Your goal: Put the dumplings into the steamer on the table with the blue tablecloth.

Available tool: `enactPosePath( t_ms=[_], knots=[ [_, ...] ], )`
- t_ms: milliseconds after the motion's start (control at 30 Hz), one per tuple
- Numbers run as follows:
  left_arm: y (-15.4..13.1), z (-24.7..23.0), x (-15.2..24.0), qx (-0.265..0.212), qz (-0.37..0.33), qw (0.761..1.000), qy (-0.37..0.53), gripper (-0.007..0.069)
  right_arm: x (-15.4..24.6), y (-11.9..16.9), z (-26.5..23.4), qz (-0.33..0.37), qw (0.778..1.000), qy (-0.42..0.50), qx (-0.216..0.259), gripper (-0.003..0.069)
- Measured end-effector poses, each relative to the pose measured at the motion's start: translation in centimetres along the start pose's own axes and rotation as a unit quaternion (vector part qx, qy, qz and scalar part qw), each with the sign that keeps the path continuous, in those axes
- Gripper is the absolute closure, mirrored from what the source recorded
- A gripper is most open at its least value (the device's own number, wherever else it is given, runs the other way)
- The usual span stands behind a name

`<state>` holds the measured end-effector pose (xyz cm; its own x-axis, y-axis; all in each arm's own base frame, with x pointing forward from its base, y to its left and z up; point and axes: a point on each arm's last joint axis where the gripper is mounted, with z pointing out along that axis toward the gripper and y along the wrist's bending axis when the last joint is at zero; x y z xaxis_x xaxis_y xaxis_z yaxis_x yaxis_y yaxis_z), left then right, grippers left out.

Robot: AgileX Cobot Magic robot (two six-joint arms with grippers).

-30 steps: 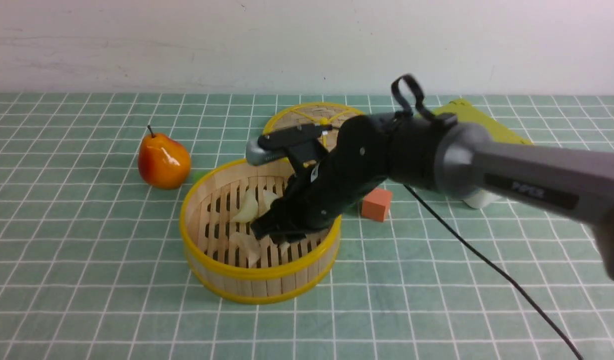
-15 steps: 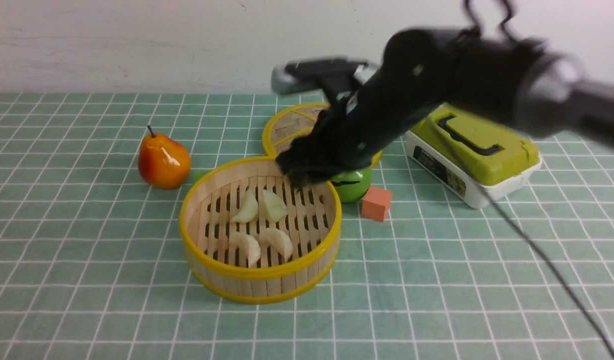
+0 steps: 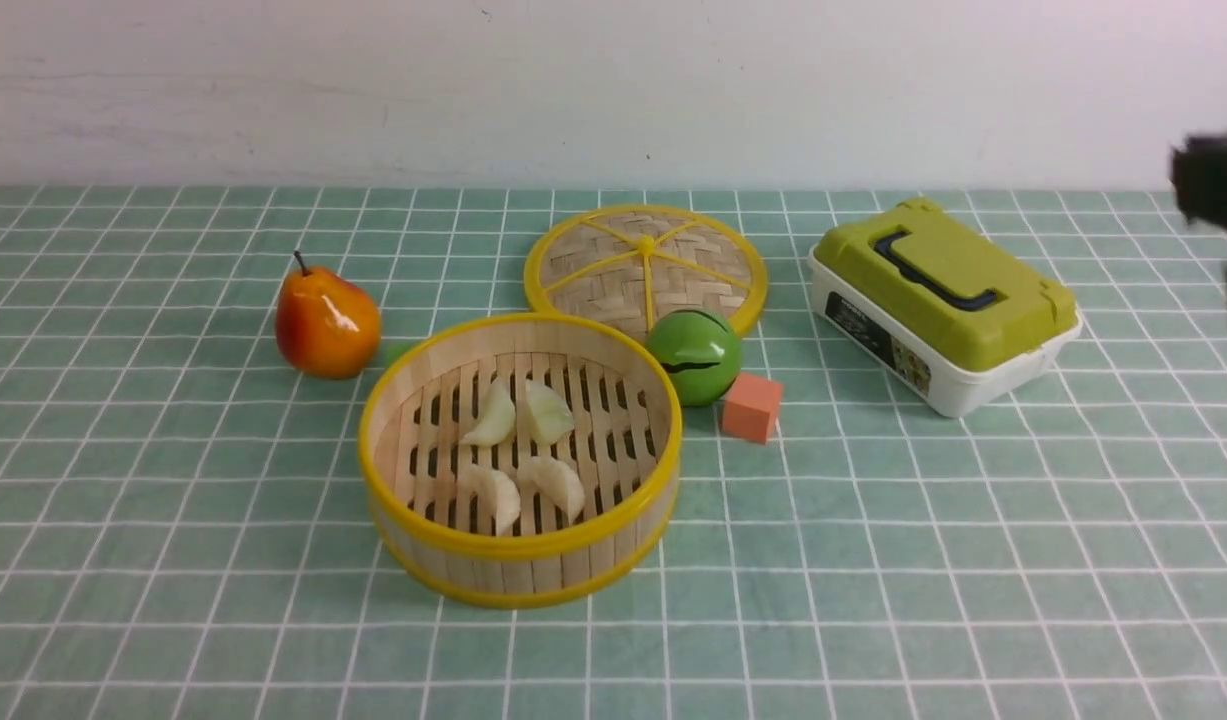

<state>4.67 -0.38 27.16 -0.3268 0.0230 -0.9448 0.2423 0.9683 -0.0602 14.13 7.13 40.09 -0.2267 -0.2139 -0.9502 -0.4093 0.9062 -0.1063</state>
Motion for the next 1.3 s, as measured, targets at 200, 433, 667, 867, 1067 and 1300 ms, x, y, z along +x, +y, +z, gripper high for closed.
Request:
enactPosePath(
  t_ms=[200, 433, 667, 867, 1067, 1300],
  knots=[
    [0.0, 0.0, 0.0, 0.000, 0.000, 1.000, 0.000, 0.0568, 9.5, 0.7, -3.4, 0.016, 0.988, -0.148, -0.028, 0.0669],
    [0.0, 0.0, 0.0, 0.000, 0.000, 1.000, 0.000, 0.0557, 14.8, 0.3, -4.8, 0.120, 0.980, -0.161, -0.002, 0.0663],
    [0.0, 0.0, 0.0, 0.000, 0.000, 1.000, 0.000, 0.0550, 15.7, 0.2, -6.8, 0.096, 0.969, -0.229, 0.004, 0.0659],
    [0.0, 0.0, 0.0, 0.000, 0.000, 1.000, 0.000, 0.0545, 16.0, 0.0, -6.9, 0.099, 0.969, -0.227, 0.014, 0.0659],
    [0.0, 0.0, 0.0, 0.000, 0.000, 1.000, 0.000, 0.0545, 17.6, 0.2, -6.4, 0.112, 0.970, -0.214, 0.015, 0.0659],
    [0.0, 0.0, 0.0, 0.000, 0.000, 1.000, 0.000, 0.0545, 21.0, 0.2, -4.6, 0.112, 0.980, -0.144, 0.074, 0.0659]
  ],
)
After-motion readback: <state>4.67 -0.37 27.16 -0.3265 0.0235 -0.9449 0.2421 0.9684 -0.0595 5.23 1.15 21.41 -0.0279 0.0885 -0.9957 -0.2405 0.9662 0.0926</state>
